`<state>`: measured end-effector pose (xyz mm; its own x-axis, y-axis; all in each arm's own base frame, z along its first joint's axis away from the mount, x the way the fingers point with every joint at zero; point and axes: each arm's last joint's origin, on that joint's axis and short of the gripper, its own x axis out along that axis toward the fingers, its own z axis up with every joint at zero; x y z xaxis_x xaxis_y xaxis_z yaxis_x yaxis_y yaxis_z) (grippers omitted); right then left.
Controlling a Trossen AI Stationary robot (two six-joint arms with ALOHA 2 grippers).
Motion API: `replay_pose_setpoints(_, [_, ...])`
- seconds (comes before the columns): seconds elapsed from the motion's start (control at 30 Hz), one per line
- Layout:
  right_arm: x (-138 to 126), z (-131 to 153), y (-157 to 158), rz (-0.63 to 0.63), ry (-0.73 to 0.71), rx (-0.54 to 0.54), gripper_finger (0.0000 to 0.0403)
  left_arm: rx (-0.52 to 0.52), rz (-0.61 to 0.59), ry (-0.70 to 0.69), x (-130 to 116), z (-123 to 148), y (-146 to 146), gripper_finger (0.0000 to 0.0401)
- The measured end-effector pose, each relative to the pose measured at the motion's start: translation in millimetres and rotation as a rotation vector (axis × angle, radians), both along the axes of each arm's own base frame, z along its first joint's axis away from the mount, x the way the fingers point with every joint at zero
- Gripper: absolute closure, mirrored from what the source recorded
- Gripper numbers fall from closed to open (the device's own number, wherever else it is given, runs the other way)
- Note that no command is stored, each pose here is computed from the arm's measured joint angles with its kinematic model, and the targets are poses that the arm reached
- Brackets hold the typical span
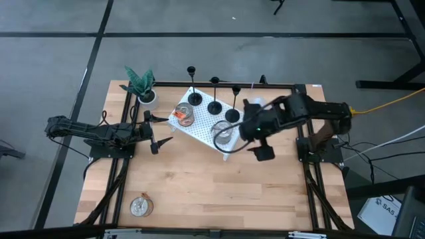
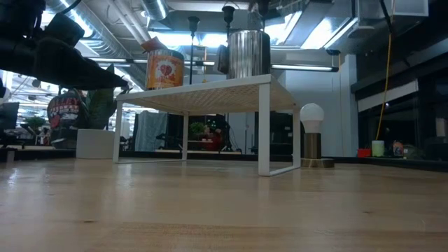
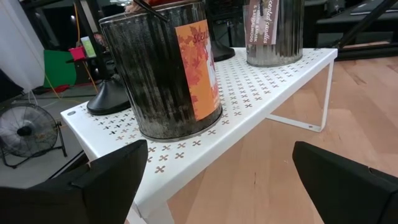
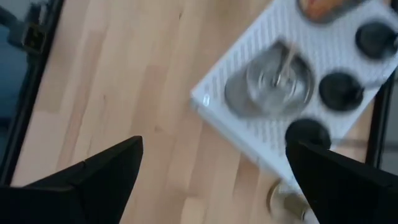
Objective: Pick & Place candle stick holders
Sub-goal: Put the brown scented candle on the shelf
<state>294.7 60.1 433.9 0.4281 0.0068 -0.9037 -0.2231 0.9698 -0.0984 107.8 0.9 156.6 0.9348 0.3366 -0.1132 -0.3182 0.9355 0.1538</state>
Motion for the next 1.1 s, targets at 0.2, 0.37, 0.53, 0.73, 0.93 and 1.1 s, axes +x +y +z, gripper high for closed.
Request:
replay_pose_setpoints(0.2, [-38, -21, -1, -0.097, 0.092, 0.027, 0.0003, 0.000, 0.000, 0.000, 0, 0, 0, 0.0001])
replay_pose_setpoints(0.37, [-58, -45, 4, -0.186, 0.109, 0.057, 0.0003, 0.000, 0.000, 0.000, 0, 0, 0, 0.0001])
replay_pose_setpoints(0.53, [-73, -68, 10, -0.229, 0.124, 0.067, 0.0003, 0.000, 0.000, 0.000, 0, 0, 0, 0.0001])
replay_pose_setpoints(0.73, [-85, -90, 12, -0.267, 0.124, 0.092, 0.0003, 0.000, 0.000, 0.000, 0, 0, 0, 0.0001])
replay_pose_setpoints(0.93, [-89, -116, 13, -0.332, 0.111, 0.099, 0.0003, 0.000, 0.000, 0.000, 0, 0, 0, 0.0001])
replay_pose_setpoints(1.1, [-86, -140, 15, -0.387, 0.055, 0.085, 0.0003, 0.000, 0.000, 0.001, 0, 0, 0, 0.0001])
